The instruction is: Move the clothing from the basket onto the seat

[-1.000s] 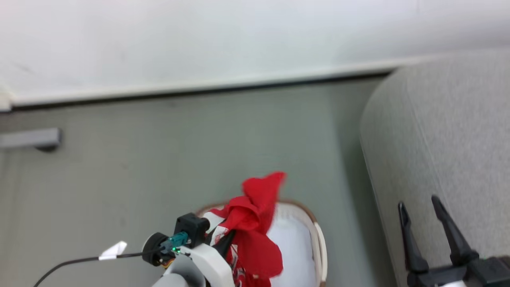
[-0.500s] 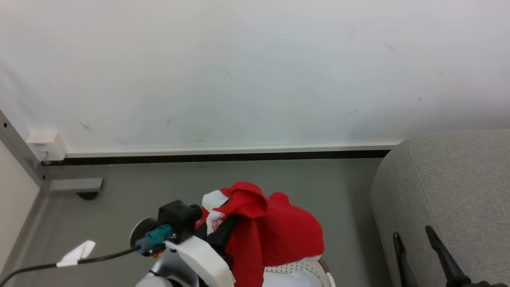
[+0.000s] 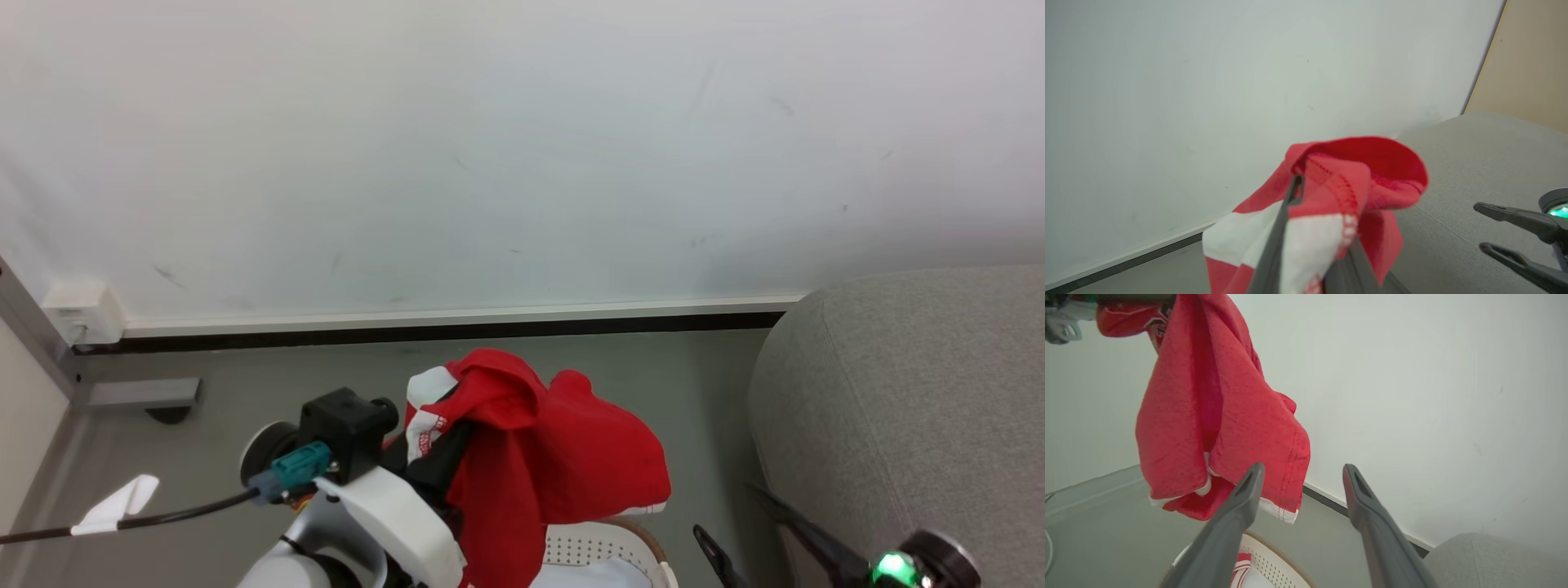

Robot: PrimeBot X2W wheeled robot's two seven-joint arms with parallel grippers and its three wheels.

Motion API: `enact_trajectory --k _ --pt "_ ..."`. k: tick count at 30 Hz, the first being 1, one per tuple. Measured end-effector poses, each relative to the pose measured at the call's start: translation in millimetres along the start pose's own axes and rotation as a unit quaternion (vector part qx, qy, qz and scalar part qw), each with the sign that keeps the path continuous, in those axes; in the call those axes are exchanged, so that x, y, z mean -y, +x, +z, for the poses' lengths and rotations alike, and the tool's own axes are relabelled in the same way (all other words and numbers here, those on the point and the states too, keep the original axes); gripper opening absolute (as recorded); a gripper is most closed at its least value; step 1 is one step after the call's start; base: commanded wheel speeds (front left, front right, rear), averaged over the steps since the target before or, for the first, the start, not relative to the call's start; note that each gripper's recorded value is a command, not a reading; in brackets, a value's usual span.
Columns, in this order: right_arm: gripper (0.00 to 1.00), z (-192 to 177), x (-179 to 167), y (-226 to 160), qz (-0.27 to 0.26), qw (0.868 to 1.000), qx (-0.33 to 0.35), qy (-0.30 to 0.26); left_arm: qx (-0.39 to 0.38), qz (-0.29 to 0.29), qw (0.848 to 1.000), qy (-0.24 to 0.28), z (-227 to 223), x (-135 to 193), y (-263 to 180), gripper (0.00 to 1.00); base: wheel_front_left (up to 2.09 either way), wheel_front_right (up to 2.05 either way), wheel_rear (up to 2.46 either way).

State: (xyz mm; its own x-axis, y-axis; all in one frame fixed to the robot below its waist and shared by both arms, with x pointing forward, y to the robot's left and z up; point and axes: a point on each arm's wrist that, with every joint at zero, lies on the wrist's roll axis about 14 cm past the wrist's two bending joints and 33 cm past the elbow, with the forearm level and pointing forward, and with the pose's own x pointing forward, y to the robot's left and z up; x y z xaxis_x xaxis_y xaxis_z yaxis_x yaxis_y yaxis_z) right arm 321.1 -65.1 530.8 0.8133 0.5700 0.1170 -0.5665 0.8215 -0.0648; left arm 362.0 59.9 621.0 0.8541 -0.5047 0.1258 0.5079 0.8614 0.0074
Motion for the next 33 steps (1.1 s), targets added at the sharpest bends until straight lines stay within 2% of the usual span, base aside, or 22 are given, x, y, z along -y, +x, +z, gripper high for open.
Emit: enact_trajectory --k 4,9,14,19,23,28,32,33 --pt "1.00 18.8 -1.9 11.1 0.057 0.997 -0.001 -0.054 0.002 -0.010 1.000 0.003 2.8 4.7 2.2 0.00 0.00 0.00 0.00" --pt "1.00 33.6 -10.6 26.4 0.115 0.989 -0.010 -0.090 -0.001 -0.021 1.000 0.001 1.0 11.9 3.0 0.00 0.00 0.00 0.00" --pt "1.00 26.8 -32.7 39.2 0.177 0.979 -0.038 -0.095 -0.003 -0.032 0.999 -0.003 -0.5 20.0 1.8 0.00 0.00 0.00 0.00" --pt "1.00 22.6 -42.4 60.4 0.206 0.971 -0.041 -0.110 -0.008 -0.044 0.999 -0.003 -1.8 27.6 0.3 0.00 0.00 0.00 0.00" --pt "1.00 8.9 -64.6 72.2 0.226 0.970 -0.049 -0.071 -0.007 -0.049 0.999 -0.009 -1.9 34.2 -0.9 0.00 0.00 0.00 0.00" --pt "1.00 -7.3 -82.3 82.9 0.226 0.972 -0.064 -0.005 0.001 -0.051 0.999 -0.014 2.5 37.9 -0.9 0.00 0.00 0.00 0.00" --pt "1.00 -18.9 -101.8 82.5 0.238 0.968 -0.078 0.026 0.003 -0.049 0.999 -0.019 2.9 37.7 -1.8 0.00 0.00 0.00 0.00" --pt "0.49 -21.0 -105.4 82.1 0.241 0.967 -0.082 0.032 0.002 -0.048 0.999 -0.019 2.5 37.2 -1.9 0.00 0.00 0.00 0.00"
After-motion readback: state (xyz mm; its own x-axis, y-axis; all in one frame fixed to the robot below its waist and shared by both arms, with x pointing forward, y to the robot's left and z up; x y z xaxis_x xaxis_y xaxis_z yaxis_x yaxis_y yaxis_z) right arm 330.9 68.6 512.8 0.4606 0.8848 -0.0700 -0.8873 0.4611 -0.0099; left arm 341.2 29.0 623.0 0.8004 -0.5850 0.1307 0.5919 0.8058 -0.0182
